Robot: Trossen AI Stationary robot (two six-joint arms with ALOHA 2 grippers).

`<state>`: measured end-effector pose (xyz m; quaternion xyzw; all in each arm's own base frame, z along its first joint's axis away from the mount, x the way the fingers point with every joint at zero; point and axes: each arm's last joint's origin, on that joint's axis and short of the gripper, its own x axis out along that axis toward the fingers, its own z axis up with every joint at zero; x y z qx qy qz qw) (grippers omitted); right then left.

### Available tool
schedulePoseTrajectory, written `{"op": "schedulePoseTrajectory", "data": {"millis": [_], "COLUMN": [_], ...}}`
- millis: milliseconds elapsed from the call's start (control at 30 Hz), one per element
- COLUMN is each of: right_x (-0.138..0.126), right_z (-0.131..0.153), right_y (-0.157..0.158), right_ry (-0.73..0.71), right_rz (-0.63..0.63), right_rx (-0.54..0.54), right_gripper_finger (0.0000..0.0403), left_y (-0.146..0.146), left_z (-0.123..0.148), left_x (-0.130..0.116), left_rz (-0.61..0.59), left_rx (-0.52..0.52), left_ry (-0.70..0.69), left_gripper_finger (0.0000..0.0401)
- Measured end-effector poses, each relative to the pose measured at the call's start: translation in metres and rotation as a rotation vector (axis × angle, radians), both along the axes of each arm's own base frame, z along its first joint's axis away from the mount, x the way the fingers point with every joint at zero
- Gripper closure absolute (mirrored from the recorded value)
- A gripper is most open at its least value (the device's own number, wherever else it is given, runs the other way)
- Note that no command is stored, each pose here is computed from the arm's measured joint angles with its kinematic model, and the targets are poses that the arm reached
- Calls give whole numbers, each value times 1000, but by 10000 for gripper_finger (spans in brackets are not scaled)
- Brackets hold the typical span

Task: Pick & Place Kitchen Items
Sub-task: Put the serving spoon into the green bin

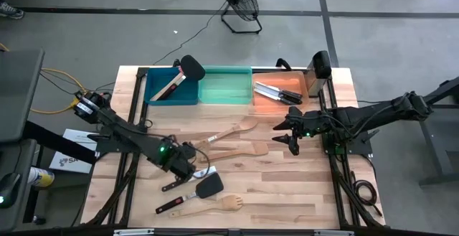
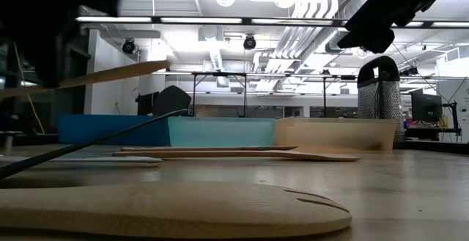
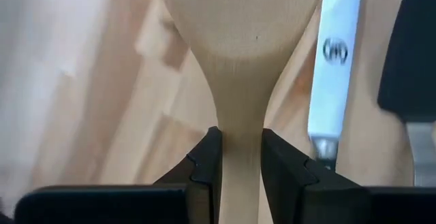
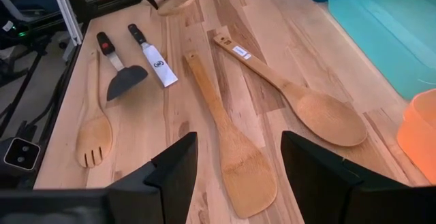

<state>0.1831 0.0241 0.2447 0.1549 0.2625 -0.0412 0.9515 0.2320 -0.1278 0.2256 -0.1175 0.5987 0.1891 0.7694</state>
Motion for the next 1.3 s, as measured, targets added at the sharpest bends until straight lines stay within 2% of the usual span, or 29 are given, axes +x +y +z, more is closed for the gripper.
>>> {"op": "schedulePoseTrajectory", "data": {"millis": [300,533,700,800,1000,1167,1300], "right_x": [0,0,0,0,0,-1,-1], "right_z": [0,0,1,1,1,1,2], "right_y": [-1,-3,-5,-6,-8,-9,-10], "right_ry": [-2,-9,-20,-25,-35,-43,-48], "right_rz": [-21,-99,-188,-224,-280,-326,-352], "right_rx": [-12,-59,-53,-45,-49,-72,-87], "right_gripper_finger": [200,200,200,200,200,200,200], "left_y": [39,79,116,143,201,247,271], "left_z": [31,64,86,93,102,94,81], "left_x": [32,60,82,90,95,96,98], "left_rz": [-66,-161,-249,-238,-141,-103,-75], "left_rx": [117,256,375,441,555,575,567], "left_ry": [-93,-208,-346,-409,-470,-462,-446], "left_gripper_finger": [331,331,331,331,331,331,331]}}
